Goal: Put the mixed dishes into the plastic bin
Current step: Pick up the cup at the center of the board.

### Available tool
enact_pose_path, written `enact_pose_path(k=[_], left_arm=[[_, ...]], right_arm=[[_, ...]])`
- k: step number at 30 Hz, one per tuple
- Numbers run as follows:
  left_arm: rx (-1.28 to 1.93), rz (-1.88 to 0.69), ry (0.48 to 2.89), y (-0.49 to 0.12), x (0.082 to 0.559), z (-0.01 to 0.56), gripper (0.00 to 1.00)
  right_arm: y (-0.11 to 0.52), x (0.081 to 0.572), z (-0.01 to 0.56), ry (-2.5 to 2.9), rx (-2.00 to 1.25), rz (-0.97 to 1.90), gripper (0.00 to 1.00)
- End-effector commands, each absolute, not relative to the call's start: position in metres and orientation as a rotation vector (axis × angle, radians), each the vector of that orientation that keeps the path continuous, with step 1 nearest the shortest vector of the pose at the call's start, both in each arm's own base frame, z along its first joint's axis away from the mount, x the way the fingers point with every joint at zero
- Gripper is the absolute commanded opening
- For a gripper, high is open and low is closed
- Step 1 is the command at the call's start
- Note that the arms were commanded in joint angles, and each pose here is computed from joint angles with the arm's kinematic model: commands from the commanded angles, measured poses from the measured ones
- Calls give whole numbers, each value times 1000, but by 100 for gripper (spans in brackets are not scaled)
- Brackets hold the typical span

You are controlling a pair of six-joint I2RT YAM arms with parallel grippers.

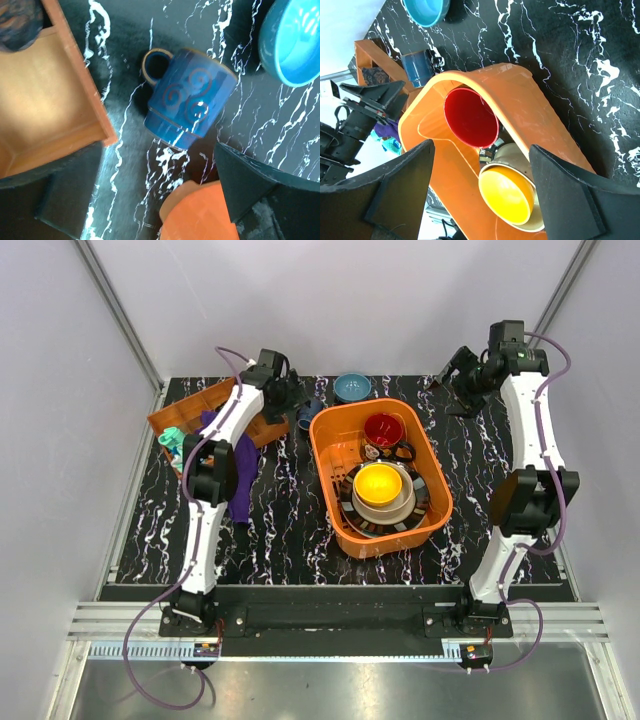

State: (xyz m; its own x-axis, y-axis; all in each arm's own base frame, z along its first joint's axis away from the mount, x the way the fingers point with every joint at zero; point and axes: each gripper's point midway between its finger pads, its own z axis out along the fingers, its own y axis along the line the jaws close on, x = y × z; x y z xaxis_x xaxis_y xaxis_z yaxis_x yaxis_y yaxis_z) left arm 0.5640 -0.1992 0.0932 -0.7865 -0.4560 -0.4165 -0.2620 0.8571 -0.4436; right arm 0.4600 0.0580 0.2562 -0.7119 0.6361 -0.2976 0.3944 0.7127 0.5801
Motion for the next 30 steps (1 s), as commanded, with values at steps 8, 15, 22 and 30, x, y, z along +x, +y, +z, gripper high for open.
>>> enact_pose_path(k=[8,15,22,30], left_arm=[[-435,-787,2283,-238,610,133,98],[-283,-745,2323,-251,599,118,98],[-196,-703,2327,-261,597,111,98],[-191,-637,2361,-252,594,95,97]], right_arm=[[60,461,251,2488,775,665,86],[60,461,248,2507,786,665,86],[61,455,247,2523,798,667,86],[63,453,248,2531,797,677,86]])
